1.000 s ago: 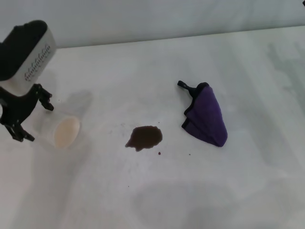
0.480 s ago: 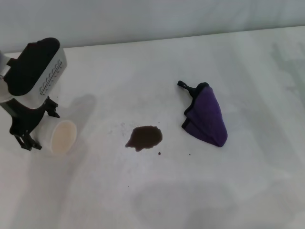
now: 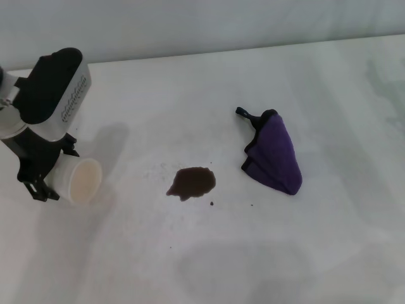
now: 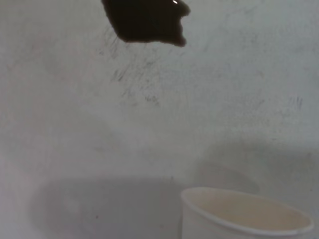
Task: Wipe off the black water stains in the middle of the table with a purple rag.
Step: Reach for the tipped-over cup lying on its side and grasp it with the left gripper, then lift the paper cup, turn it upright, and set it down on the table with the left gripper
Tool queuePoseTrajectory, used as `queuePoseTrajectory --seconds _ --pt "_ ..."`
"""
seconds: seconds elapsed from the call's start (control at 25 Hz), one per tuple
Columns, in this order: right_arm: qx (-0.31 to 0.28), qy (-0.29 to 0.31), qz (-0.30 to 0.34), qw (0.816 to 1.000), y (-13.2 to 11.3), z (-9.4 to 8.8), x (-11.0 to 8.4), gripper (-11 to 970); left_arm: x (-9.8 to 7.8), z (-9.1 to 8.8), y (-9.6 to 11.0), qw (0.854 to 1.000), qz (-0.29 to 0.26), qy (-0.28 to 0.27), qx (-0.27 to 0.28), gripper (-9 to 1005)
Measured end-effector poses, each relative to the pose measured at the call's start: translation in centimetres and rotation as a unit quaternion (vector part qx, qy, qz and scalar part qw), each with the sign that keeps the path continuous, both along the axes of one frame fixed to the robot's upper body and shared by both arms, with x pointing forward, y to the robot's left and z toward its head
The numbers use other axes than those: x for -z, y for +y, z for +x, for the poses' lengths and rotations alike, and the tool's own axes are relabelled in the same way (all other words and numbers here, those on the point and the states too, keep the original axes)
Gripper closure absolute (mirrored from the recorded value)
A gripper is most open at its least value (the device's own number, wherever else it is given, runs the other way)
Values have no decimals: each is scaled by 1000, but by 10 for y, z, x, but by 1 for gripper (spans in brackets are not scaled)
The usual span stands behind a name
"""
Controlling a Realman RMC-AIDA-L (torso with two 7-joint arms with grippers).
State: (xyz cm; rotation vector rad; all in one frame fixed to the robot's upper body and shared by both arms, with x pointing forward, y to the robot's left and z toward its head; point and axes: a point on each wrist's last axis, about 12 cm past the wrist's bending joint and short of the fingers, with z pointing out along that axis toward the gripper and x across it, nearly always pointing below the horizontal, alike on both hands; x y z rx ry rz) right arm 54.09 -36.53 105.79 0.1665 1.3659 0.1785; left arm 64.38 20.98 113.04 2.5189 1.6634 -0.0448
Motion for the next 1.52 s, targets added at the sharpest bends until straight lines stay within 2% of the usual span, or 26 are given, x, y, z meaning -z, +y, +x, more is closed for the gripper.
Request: queuePoseTrajectory --seconds 0.12,0.32,0.6,0.72,0.88,1.0,1.16,1.2,1.24,1.32,1.36,1.48,1.52 --pt "1 0 0 1000 -1 -1 0 112 0 1 1 1000 4 -1 -7 146" --pt "6 -6 -5 1000 -7 -6 0 113 -1 5 -1 999 0 -15 -49 194" --pt "7 -9 4 1000 -10 -8 -2 114 -7 12 -11 992 -73 -31 -102 261" --pt "6 -13 6 1000 -11 -8 -3 114 -11 17 -14 980 -133 -48 -141 322" --pt "0 -13 12 1000 -10 -7 -3 114 -6 17 -12 958 -218 -62 -177 322" --pt "-3 -13 11 1000 -8 -6 -4 115 2 14 -5 928 -296 -72 -214 321" --pt "-6 -14 11 1000 -7 -5 -4 115 21 0 11 855 -426 -92 -281 321" --pt "-7 -13 11 1000 -6 -5 -4 116 30 -8 16 824 -471 -105 -296 321" --pt "-7 -13 11 1000 -6 -5 -4 116 36 -14 20 806 -495 -114 -305 321" --pt "-8 -14 12 1000 -6 -4 -4 116 53 -35 30 738 -568 -147 -334 321" --pt "-9 -15 12 1000 -5 -3 -5 116 58 -44 33 713 -589 -161 -346 321" --pt "-13 -17 13 1000 -2 0 -6 117 76 -74 46 625 -638 -227 -389 320" --pt "-16 -18 13 1000 0 1 -7 117 80 -82 48 605 -645 -241 -400 320"
